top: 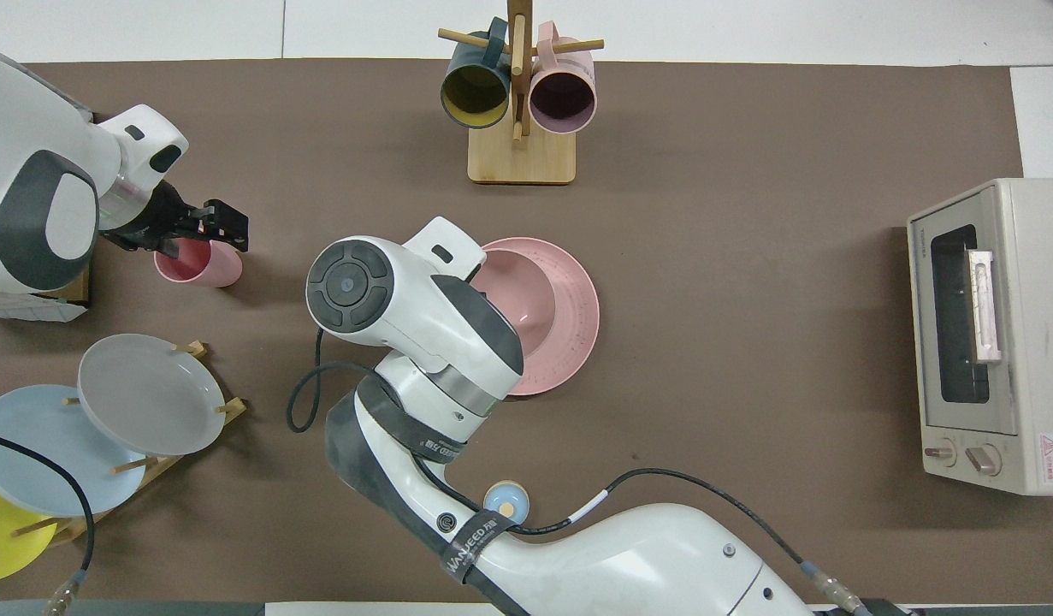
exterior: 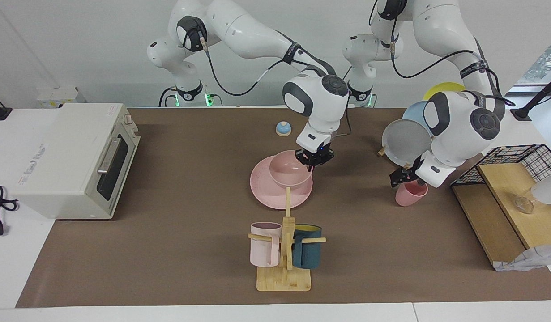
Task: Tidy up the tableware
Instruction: 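Lower the bowl onto the plate while the left gripper reaches the cup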
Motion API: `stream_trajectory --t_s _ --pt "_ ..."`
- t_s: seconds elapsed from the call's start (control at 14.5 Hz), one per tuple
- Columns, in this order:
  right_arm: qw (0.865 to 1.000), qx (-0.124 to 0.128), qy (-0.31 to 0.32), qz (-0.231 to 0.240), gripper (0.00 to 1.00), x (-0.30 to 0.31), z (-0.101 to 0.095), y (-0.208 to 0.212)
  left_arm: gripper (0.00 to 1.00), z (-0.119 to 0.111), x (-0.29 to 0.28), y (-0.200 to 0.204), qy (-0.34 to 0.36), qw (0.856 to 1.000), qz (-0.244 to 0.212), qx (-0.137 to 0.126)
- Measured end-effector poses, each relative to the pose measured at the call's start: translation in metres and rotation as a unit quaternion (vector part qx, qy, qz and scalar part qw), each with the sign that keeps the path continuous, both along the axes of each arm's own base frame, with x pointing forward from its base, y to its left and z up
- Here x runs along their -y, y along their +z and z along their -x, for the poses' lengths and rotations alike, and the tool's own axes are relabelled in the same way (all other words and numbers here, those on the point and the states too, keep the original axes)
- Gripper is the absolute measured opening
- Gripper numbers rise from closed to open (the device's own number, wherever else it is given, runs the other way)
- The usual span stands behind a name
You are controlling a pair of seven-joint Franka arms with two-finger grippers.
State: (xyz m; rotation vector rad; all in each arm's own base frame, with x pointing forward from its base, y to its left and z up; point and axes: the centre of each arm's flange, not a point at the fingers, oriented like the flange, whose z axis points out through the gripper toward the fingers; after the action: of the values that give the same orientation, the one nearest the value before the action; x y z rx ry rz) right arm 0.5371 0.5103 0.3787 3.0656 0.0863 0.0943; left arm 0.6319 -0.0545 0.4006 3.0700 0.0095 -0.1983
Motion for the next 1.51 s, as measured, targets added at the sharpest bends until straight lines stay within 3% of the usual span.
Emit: stream_trajectory --t_s 0.34,0.48,0.55,1.03,1.1,1.17,1.51 --pt "0.999 -0.020 0.000 0.028 0.04 0.010 0.005 -0.031 0.99 0.004 0.000 -0.020 0.024 1.000 -0.002 0.006" --pt "0.999 -0.025 -0.001 0.033 0.04 0.013 0.007 -0.037 0.88 0.006 0.000 -0.026 0.025 1.000 -0.003 0.005" --pt "0.999 -0.026 -0.001 0.034 0.04 0.015 0.007 -0.039 0.88 0.006 0.000 -0.026 0.026 1.000 -0.003 0.005" --pt "0.999 -0.024 -0.002 0.032 0.04 0.021 0.008 -0.038 0.07 0.005 -0.001 -0.022 0.027 1.000 -0.004 0.013" --pt "0.999 -0.024 -0.004 0.032 0.04 0.022 0.007 -0.034 0.06 0.004 -0.003 -0.018 0.029 0.999 -0.004 0.016" --pt "0.999 -0.026 -0.006 0.033 0.07 0.024 0.006 -0.028 0.06 0.004 -0.003 -0.018 0.029 0.999 -0.003 0.017" --pt "0.999 -0.011 -0.030 0.003 0.66 0.041 -0.011 0.046 0.06 0.000 0.001 -0.009 0.027 0.999 -0.001 0.027"
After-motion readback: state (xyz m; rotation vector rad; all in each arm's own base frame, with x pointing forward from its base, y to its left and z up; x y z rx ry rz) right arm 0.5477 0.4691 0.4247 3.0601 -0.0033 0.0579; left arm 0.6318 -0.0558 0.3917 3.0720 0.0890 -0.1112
